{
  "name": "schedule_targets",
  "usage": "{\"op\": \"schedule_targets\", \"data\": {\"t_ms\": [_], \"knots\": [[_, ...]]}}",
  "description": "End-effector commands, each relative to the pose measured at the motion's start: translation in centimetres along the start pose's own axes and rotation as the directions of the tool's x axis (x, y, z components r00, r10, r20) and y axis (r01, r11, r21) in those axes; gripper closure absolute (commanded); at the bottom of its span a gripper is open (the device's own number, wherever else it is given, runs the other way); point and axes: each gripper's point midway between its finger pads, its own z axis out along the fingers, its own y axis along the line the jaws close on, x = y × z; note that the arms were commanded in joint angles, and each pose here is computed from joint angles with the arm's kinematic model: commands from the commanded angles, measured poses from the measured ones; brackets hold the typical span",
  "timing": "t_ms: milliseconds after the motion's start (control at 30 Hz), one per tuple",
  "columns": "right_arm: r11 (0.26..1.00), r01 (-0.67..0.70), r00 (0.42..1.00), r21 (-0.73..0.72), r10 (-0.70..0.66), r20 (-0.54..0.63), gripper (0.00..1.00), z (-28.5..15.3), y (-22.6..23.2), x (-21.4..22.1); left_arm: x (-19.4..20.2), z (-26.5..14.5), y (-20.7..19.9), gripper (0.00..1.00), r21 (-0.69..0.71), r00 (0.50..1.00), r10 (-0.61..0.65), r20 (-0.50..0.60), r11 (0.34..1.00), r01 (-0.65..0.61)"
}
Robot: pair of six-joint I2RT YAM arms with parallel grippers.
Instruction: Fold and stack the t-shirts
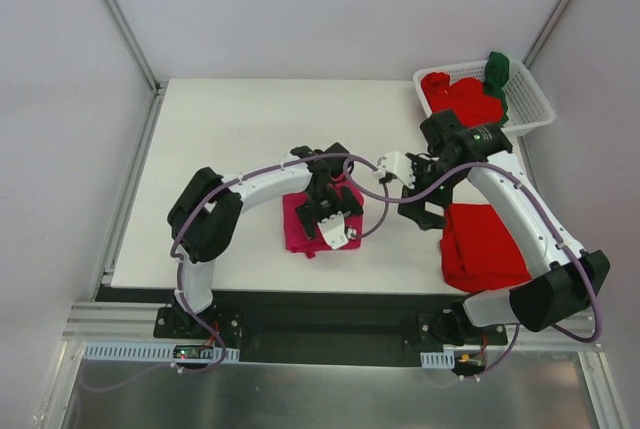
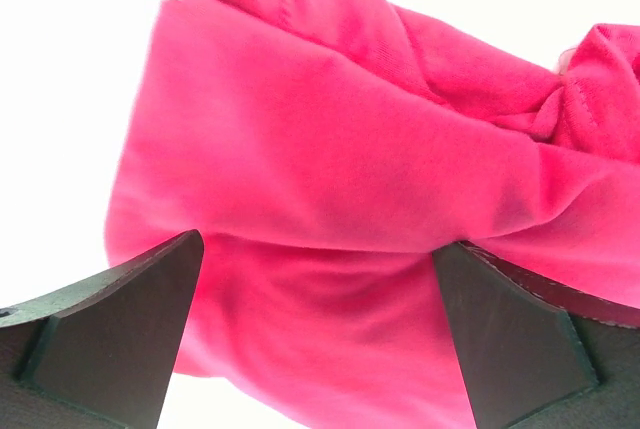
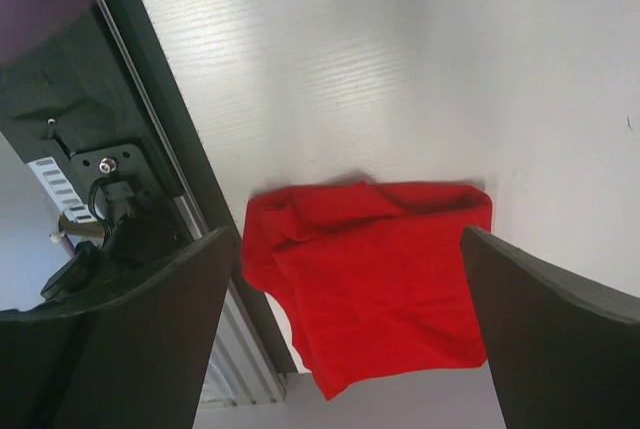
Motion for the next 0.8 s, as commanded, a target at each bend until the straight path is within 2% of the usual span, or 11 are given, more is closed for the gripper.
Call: {"op": "schedule_targets", "data": {"t_ms": [0,200,267,367,433,500,567,600,667,700,767], "knots": [[0.99,-0.033,0.997,-0.135,0.022,-0.078,0.0,-0.3,3.0,1.6,-4.5,-3.3,5.6,0.01,-0.168,0.994,0.053,0.099,0.985,-0.036],[0.995,-0.025,0.997,-0.097,0.019,-0.071,0.0,-0.1,2.1,1.4,-3.0,-8.0,8.6,0.01,-0.306,0.985,-0.169,0.034,0.937,0.171],[0.997,-0.031,0.998,-0.075,0.026,-0.064,0.0,0.0,1.7,1.2,-2.4,-11.7,9.6,0.01,-0.418,0.974,-0.225,-0.003,0.886,0.203],[0.998,-0.04,0.999,-0.047,0.039,-0.019,0.0,-0.1,1.2,0.3,-0.3,-16.5,9.4,0.01,-0.546,0.912,-0.408,-0.04,0.774,0.322],[0.998,-0.047,0.998,-0.047,0.049,0.042,0.0,-0.5,1.0,-1.0,1.5,-18.1,8.3,0.01,-0.596,0.836,-0.548,-0.032,0.682,0.424],[0.994,-0.075,0.993,-0.074,0.081,0.085,0.0,-0.3,1.1,-2.2,5.1,-19.0,5.3,0.01,-0.636,0.689,-0.725,-0.021,0.541,0.55],[0.99,-0.077,0.988,-0.122,0.092,0.126,0.0,0.0,1.7,-3.7,7.5,-18.7,2.5,0.01,-0.643,0.566,-0.825,0.001,0.433,0.632],[0.985,-0.084,0.988,-0.15,0.102,0.118,0.0,0.6,1.8,-4.0,9.4,-17.4,-0.9,0.01,-0.623,0.446,-0.895,0.013,0.341,0.703],[0.983,-0.049,0.99,-0.178,0.071,0.123,0.0,1.7,2.4,-5.0,10.6,-15.9,-3.9,0.01,-0.596,0.338,-0.941,0.025,0.257,0.761],[0.981,-0.043,0.991,-0.189,0.066,0.12,0.0,2.2,2.6,-5.4,11.7,-14.6,-6.9,0.01,-0.57,0.227,-0.973,0.033,0.168,0.804],[0.979,-0.001,0.993,-0.202,0.026,0.118,0.0,3.2,3.2,-6.3,12.3,-13.7,-9.5,0.01,-0.55,0.123,-0.991,0.053,0.074,0.832]]}}
